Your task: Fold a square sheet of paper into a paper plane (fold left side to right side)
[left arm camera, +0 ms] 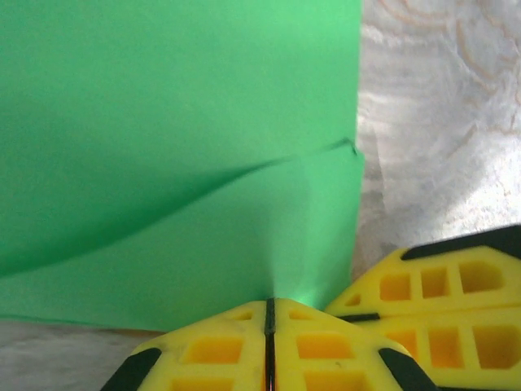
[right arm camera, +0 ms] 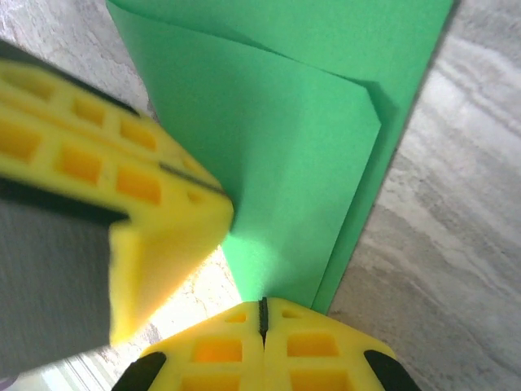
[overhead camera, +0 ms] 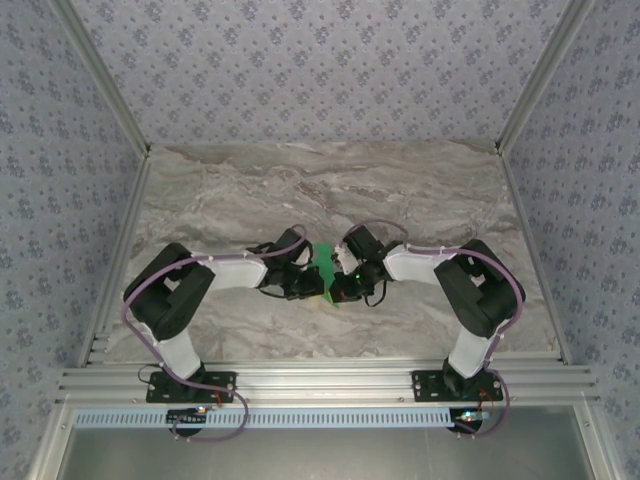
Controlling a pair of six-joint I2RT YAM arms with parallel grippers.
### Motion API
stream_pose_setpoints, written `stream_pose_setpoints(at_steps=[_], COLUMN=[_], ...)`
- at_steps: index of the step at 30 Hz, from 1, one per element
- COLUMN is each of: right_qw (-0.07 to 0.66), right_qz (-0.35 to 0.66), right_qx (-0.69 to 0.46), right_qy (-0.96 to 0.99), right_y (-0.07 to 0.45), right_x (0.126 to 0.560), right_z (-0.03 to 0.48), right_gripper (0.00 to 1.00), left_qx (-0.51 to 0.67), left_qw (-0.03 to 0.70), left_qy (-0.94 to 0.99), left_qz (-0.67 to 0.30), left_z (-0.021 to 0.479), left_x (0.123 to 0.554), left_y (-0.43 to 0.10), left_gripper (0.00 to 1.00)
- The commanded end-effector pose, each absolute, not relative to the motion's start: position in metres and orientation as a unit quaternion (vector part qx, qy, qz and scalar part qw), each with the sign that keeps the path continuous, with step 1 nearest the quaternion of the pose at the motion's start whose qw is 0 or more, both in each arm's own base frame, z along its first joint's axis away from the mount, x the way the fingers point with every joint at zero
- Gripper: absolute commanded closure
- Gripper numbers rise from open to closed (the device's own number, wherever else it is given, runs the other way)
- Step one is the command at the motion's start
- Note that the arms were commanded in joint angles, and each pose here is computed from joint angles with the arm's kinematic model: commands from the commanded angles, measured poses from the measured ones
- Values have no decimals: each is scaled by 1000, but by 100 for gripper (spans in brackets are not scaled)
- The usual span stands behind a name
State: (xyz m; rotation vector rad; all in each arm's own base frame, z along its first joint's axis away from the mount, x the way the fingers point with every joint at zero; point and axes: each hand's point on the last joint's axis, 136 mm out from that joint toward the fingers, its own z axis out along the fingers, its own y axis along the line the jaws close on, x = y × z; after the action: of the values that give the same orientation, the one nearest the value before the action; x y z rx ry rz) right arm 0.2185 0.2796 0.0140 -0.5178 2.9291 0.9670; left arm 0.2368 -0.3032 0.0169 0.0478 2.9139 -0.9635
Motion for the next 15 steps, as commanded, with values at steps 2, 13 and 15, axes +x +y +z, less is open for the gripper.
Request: stream_pose_setpoints(at_steps=[2, 13, 15], right_qw=[-44, -47, -48], right_qz=[190, 189, 192], right_qx=[-146, -145, -145], right_qy=[970, 970, 969], right_y=[230, 228, 229], right_x=[197, 196, 195], right_z=[-33, -32, -31], right_gripper=[100, 100, 100], left_qx=[-20, -43, -45], left_qw=[68, 71, 72], left_qy=[977, 984, 984], left_qz=[-202, -160, -159], left_z=[-13, -18, -17], left_x=[260, 267, 271], left_y=[-247, -197, -192], left_gripper=[92, 92, 92])
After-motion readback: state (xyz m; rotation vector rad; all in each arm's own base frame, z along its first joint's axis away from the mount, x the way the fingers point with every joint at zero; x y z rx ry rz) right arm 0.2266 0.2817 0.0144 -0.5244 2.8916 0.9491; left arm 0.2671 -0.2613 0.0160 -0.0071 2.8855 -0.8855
